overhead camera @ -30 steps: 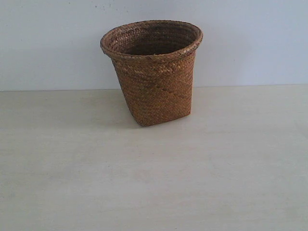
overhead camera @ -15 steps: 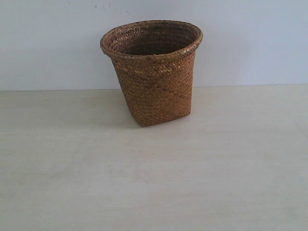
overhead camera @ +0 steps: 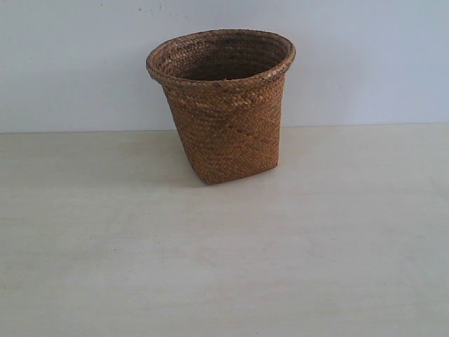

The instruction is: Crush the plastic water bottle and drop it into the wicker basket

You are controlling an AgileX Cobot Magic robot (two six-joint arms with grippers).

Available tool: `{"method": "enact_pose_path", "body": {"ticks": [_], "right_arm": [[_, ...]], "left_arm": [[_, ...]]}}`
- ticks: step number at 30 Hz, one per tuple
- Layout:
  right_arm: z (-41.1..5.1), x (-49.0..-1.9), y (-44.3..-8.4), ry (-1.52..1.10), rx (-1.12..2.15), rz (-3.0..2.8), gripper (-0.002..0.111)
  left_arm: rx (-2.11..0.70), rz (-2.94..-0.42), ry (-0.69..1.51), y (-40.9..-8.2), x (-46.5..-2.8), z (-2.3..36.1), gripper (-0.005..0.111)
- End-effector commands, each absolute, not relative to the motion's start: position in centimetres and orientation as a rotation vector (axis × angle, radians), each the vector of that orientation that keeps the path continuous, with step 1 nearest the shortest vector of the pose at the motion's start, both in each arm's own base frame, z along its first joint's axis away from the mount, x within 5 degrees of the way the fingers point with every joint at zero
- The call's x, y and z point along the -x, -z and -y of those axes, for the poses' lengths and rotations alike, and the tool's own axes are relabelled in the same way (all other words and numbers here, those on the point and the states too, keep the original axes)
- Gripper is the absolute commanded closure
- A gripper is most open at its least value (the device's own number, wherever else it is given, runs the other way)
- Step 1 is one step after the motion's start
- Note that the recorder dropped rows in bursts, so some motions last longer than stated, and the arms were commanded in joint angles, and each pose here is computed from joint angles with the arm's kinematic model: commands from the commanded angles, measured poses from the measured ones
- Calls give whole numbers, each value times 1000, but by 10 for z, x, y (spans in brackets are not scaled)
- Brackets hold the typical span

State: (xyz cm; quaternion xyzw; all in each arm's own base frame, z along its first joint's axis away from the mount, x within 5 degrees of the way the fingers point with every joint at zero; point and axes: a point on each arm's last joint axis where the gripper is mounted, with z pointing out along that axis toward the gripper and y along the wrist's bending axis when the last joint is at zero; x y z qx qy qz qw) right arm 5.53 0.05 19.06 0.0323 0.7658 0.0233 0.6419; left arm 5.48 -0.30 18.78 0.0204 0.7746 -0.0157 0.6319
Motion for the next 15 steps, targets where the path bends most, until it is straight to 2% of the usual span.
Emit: {"method": "enact_pose_path", "body": {"ticks": [1,15], "right_arm": [[0,-55,-187,-35,-62,-1772,108],[0,-54,-184,-18,-51,-1805,108]], "left_arm": [[-39,-1774,37,-187,-55,3,102],[-39,-1774,37,-187,-55,3,102]]}}
